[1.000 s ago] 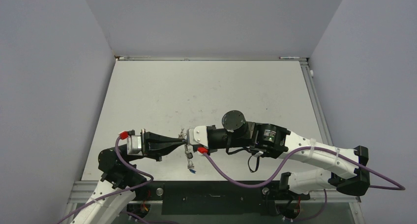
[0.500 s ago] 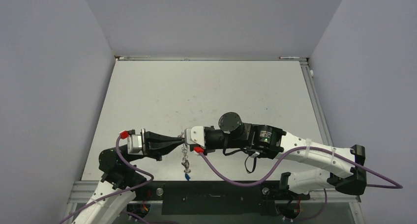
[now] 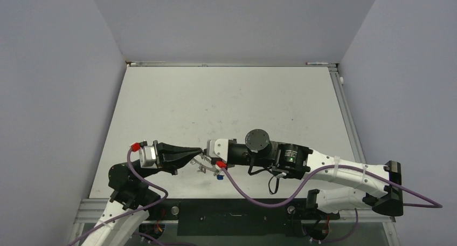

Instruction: Put the keys on the keyring

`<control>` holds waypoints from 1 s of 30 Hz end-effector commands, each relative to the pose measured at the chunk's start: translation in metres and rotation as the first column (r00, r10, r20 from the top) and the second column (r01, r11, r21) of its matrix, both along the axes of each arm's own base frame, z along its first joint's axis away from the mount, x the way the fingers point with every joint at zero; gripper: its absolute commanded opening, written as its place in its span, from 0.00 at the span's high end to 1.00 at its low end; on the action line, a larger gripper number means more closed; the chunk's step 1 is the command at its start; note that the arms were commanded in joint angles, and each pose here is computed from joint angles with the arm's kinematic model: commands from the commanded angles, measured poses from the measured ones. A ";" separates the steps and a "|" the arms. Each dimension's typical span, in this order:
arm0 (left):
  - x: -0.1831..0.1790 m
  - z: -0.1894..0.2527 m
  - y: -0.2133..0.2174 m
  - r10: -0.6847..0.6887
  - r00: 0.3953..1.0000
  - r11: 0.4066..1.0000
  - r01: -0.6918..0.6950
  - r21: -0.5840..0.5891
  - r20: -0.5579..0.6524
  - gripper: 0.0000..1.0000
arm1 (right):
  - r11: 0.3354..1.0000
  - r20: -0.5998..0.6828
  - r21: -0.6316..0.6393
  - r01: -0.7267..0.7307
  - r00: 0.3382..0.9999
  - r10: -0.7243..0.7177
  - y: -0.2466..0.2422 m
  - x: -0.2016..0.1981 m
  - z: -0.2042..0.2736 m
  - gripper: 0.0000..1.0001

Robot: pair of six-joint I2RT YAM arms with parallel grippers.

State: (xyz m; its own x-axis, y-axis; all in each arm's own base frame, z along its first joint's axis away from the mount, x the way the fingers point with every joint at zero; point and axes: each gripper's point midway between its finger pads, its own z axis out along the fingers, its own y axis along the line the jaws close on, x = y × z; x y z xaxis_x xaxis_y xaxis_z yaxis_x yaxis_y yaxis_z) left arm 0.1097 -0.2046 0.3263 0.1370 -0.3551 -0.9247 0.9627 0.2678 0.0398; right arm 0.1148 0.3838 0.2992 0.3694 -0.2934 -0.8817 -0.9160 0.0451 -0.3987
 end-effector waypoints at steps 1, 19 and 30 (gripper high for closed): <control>0.009 0.029 0.016 0.135 0.987 0.988 -0.128 -0.082 0.082 1.00 | 0.990 0.004 0.118 0.081 0.997 -0.082 -0.007 0.007 0.019 0.95; 0.020 0.030 0.026 0.222 0.972 0.971 -0.214 -0.102 0.072 1.00 | 0.999 -0.011 0.037 0.034 0.999 -0.033 0.033 -0.010 -0.014 0.95; 0.024 0.029 0.029 0.257 0.964 0.964 -0.251 -0.094 0.069 1.00 | 0.997 0.053 0.037 0.072 0.996 -0.074 0.037 -0.014 -0.007 0.95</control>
State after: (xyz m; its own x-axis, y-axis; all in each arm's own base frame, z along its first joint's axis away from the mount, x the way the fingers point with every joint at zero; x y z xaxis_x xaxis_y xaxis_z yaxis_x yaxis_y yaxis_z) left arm 0.1301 -0.1896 0.3225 0.1868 -0.3385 -0.9223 0.9060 0.4222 0.0285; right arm 0.1194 0.4118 0.2846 0.3778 -0.3192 -0.8691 -0.8782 0.1737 -0.4456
